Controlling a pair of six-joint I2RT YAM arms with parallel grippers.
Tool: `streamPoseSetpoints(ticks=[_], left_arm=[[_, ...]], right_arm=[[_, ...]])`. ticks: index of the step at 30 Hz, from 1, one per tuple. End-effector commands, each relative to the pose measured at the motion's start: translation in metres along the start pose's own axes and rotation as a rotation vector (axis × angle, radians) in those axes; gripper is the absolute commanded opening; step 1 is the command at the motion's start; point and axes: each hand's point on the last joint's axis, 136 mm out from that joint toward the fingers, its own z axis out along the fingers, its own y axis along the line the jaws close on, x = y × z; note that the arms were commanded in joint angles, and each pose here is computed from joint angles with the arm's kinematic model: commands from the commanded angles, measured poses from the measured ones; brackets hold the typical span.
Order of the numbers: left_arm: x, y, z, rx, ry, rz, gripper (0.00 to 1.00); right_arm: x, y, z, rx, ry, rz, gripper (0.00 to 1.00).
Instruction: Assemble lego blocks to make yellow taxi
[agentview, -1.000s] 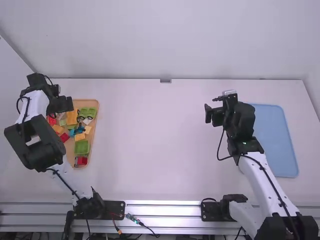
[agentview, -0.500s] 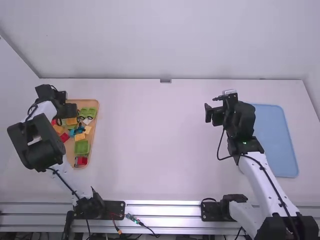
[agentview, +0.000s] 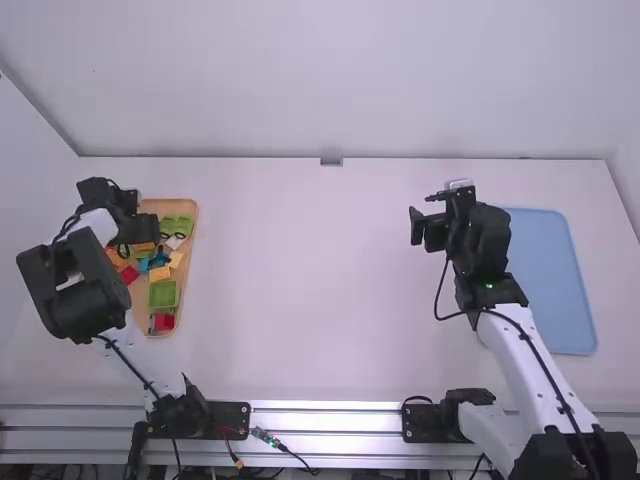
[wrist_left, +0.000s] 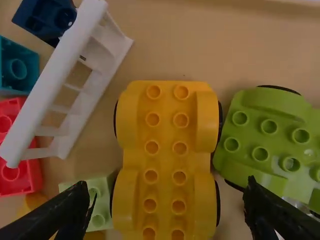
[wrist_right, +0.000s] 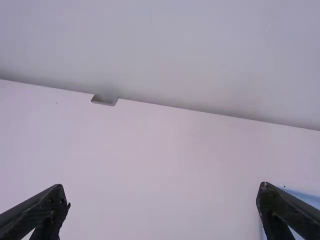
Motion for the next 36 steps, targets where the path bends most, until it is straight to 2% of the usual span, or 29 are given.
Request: streamPoseSetpoints(ticks=[1, 26, 32, 36], left_arm=[[0.008, -0.006, 0.003, 0.021, 0.013, 0.004, 0.79], [0.030, -0.011, 0.021, 0.008, -0.013, -0.010, 0.78], [0.021, -0.011, 0.023, 0.013, -0.059, -0.030, 0.80], [0.023, -0.014, 0.022, 0.025, -0.050, -0.031, 0.77]], right_arm=[[-0.017, -0.001, -0.001, -0.001, -0.033, -0.004, 0.99], [-0.017, -0.002, -0.001, 0.004, -0.033, -0.004, 0.99], [-0.017, -0.003, -0.001, 0.004, -0.032, -0.003, 0.99], [-0.017, -0.002, -0.001, 0.001, -0.033, -0.004, 0.99]])
